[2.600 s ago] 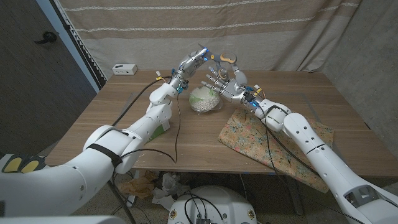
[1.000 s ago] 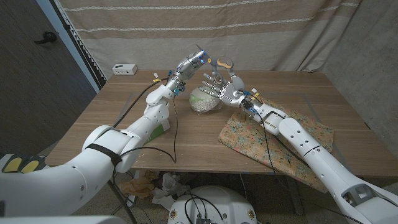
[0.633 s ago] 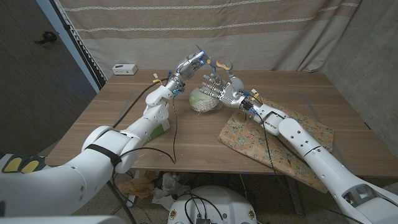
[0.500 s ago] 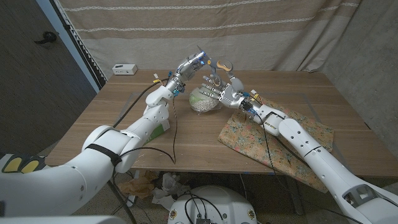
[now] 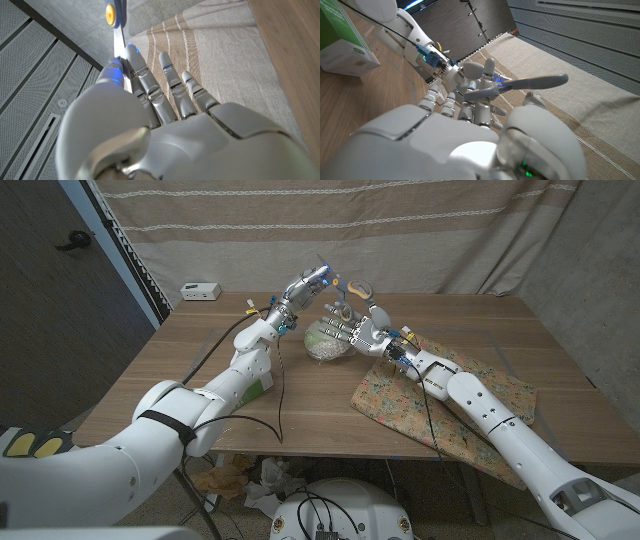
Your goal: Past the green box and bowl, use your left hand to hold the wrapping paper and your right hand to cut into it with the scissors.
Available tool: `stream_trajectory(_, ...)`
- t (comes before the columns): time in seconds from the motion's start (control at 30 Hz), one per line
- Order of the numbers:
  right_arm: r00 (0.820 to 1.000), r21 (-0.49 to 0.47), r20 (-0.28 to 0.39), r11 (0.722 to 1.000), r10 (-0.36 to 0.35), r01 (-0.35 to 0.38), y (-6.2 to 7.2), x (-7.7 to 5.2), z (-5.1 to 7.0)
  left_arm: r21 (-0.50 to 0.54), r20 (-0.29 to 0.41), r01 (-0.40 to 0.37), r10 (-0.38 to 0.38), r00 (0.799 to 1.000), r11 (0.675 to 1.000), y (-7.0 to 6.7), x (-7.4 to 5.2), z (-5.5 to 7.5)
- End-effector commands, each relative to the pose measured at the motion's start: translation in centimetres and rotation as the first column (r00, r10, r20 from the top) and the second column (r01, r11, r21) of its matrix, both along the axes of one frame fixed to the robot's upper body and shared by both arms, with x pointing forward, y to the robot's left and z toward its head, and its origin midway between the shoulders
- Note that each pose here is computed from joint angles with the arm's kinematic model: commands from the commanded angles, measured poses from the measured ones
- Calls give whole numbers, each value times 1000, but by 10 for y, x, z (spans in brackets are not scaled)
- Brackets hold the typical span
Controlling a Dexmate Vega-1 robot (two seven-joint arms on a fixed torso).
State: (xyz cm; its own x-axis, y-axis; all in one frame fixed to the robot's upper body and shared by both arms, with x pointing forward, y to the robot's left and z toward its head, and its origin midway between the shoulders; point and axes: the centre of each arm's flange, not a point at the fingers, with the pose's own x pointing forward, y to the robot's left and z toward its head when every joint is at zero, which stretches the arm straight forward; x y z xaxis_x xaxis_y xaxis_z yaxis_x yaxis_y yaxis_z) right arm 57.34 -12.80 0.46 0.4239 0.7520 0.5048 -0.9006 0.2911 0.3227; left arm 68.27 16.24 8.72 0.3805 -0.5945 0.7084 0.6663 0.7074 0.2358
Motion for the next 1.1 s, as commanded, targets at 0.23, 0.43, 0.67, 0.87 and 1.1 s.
stream_trajectory(0.23, 999, 8, 47, 1000, -9, 9, 4, 2, -1, -22, -5, 5, -5, 1000, 1000, 5, 2, -3)
stream_trajectory(0.43, 998, -1, 56, 1000, -12, 12, 4, 3, -2, -24, -7, 2, -3, 1000, 1000, 6, 1, -4)
stream_trajectory(0.67, 998, -2, 67, 1000, -19, 19, 3, 5, -2, -14, -5, 6, -6, 1000, 1000, 5, 2, -4)
stream_trajectory(0.87, 996, -10, 83, 1000, -18, 19, 1, 6, -3, -13, -9, 9, -9, 1000, 1000, 3, 2, -5)
stream_trajectory(1.1, 996, -12, 89, 1000, -23, 24, 0, 7, -4, -17, -13, 8, -9, 1000, 1000, 3, 3, -5)
